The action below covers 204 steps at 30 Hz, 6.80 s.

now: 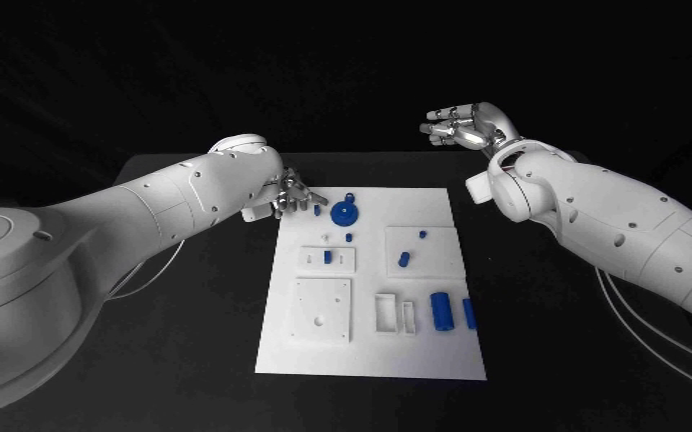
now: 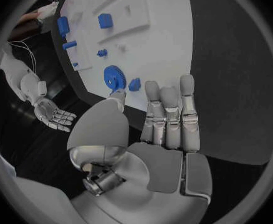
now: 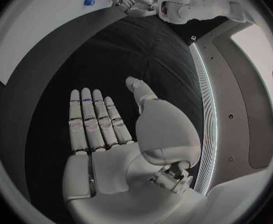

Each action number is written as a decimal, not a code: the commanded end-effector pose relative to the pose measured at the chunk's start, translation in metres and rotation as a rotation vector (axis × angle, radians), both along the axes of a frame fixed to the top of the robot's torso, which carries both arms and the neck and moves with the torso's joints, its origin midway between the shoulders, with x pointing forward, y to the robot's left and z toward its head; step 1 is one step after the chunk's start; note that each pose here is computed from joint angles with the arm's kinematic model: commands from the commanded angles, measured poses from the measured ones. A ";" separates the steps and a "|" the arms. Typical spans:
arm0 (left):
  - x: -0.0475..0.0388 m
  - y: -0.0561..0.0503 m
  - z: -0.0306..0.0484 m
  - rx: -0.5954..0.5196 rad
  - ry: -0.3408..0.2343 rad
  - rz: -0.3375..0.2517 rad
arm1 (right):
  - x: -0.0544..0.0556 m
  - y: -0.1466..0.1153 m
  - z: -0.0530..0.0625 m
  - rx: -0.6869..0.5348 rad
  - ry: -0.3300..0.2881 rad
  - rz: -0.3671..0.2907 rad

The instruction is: Assemble the parts on the task board

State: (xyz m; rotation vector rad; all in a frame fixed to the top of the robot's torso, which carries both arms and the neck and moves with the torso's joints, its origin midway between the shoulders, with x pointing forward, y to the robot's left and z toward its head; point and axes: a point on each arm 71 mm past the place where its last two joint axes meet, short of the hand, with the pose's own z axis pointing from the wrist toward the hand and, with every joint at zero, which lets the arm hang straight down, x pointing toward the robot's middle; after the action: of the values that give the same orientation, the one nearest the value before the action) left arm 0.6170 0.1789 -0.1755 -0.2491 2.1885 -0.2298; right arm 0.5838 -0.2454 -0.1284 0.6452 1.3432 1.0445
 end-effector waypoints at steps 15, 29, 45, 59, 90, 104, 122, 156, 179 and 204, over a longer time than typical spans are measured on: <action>-0.0029 -0.009 -0.0066 -0.019 0.044 -0.029 | -0.001 0.008 0.002 -0.025 -0.030 0.030; -0.0027 -0.013 -0.0121 -0.024 0.059 -0.019 | -0.001 0.017 0.003 -0.017 -0.035 0.046; -0.0025 -0.009 -0.0153 -0.037 0.067 0.000 | 0.000 0.017 0.002 -0.018 -0.029 0.042; -0.0030 -0.006 -0.0162 -0.056 0.084 0.013 | 0.001 0.015 0.000 -0.020 -0.024 0.037; -0.0038 0.001 -0.0177 -0.083 0.102 0.040 | 0.003 0.013 -0.003 -0.022 -0.017 0.031; -0.0045 0.005 -0.0170 -0.110 0.105 0.051 | 0.004 0.012 -0.006 -0.024 -0.006 0.028; -0.0067 0.006 -0.0169 -0.131 0.102 0.042 | 0.005 0.010 -0.008 -0.026 0.004 0.026; -0.0272 0.014 0.0048 -0.188 0.187 -0.002 | 0.005 0.002 -0.012 -0.033 0.026 0.021; -0.0655 -0.007 0.0088 -0.020 0.324 -0.175 | 0.004 0.000 -0.023 -0.034 0.048 0.017; -0.0685 -0.022 -0.0122 0.109 0.251 -0.253 | 0.003 0.004 -0.024 -0.033 0.048 0.027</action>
State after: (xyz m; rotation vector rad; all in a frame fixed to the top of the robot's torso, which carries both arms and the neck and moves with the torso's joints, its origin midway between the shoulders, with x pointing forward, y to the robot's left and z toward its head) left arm 0.5479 0.1592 -0.1874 0.0342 2.4924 -0.2245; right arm 0.5869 -0.2440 -0.1530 0.6475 1.4052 1.0222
